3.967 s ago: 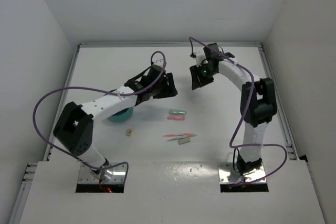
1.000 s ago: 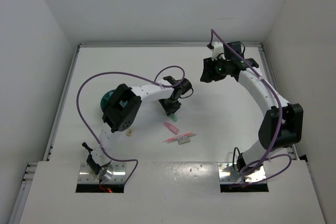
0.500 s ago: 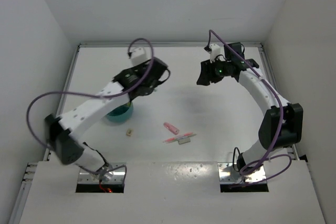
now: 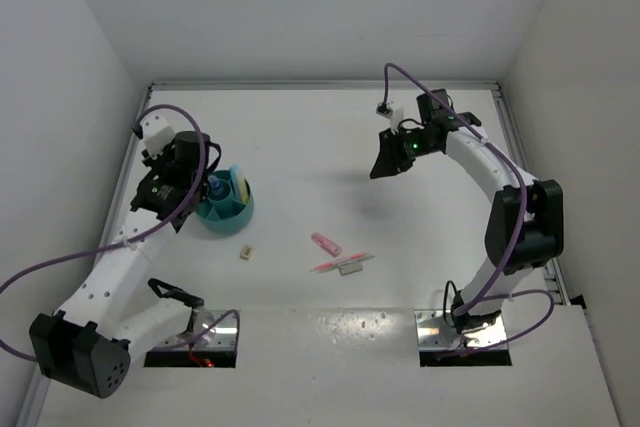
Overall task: Sort the stationery into containers
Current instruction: Place the stationery in the storage box, then pick up the stationery from the center of the board.
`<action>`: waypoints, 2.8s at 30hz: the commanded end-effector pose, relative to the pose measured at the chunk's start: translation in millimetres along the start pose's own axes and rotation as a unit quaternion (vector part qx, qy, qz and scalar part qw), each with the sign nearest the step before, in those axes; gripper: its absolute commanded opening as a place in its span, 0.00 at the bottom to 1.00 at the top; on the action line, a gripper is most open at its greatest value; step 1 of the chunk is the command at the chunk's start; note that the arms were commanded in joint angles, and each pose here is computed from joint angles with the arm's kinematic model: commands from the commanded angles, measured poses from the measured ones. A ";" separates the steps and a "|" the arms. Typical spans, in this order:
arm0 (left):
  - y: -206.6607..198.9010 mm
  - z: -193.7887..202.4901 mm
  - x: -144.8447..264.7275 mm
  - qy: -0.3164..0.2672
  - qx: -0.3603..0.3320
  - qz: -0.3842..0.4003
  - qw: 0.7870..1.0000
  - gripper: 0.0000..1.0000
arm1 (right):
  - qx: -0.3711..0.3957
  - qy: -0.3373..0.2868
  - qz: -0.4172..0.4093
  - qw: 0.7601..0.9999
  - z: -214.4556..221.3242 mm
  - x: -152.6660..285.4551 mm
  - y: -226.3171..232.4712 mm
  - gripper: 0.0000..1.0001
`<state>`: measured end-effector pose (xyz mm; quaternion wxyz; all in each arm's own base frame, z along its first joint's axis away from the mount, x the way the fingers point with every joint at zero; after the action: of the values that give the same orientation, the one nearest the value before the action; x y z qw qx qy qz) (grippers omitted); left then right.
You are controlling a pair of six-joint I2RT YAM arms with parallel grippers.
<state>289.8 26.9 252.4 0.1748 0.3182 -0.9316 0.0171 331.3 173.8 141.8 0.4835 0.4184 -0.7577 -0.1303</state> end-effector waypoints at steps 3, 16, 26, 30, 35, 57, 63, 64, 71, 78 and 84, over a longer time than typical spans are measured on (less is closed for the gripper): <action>5.8 26.6 -34.3 0.032 0.004 -0.028 0.999 0.00 | 0.031 -0.019 -0.019 0.999 -15.0 7.8 10.6 0.21; -7.7 78.3 -47.6 0.089 0.023 0.005 0.996 0.00 | 0.025 -0.018 -0.012 0.999 -15.8 9.2 5.6 0.23; -14.1 95.4 -48.2 0.111 0.033 0.017 0.993 0.00 | 0.025 -0.018 -0.012 0.999 -15.8 9.2 5.6 0.23; -11.0 95.6 -43.3 0.106 0.039 0.024 0.993 0.01 | 0.022 -0.021 -0.010 0.999 -16.5 11.3 2.8 0.23; -10.9 100.5 -41.1 0.114 0.047 0.033 0.992 0.07 | 0.022 -0.021 -0.014 0.999 -16.5 11.2 4.4 0.23; -12.1 99.4 -34.3 0.120 0.059 0.047 0.990 0.49 | 0.019 -0.019 -0.019 0.999 -16.8 10.4 5.1 0.30; -11.2 83.2 -29.2 0.109 0.064 0.052 0.991 0.45 | 0.016 -0.022 -0.021 0.999 -17.6 12.5 3.9 0.35; -8.5 84.8 -27.0 0.113 0.061 0.051 0.990 0.33 | 0.013 -0.019 -0.022 1.000 -15.8 12.7 4.3 0.35; -69.7 45.8 49.0 0.100 0.097 0.281 0.949 0.00 | 0.013 -0.017 -0.003 1.000 -17.2 12.1 -3.2 0.00; -165.3 119.9 135.0 0.274 0.057 0.448 0.849 0.42 | 0.006 -0.004 0.077 0.997 -16.1 14.8 -31.0 0.74; -207.4 133.2 186.5 0.307 0.072 0.471 0.824 0.45 | -0.018 0.023 0.079 0.996 -7.8 5.0 -42.3 0.14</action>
<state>228.5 -233.8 140.7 0.4240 -0.1518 -0.8728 0.1883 347.6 148.9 124.0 0.5141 0.3609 -0.7717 -0.0998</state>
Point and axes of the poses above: each gripper's point midway between its finger pads, its own x axis back along the fingers, its own y axis along the line the jaws close on, z = x × y, the point moved 1 cm from there along x, back along the fingers, and after that the axes turned 12 degrees about -x, right-handed, at the moved point
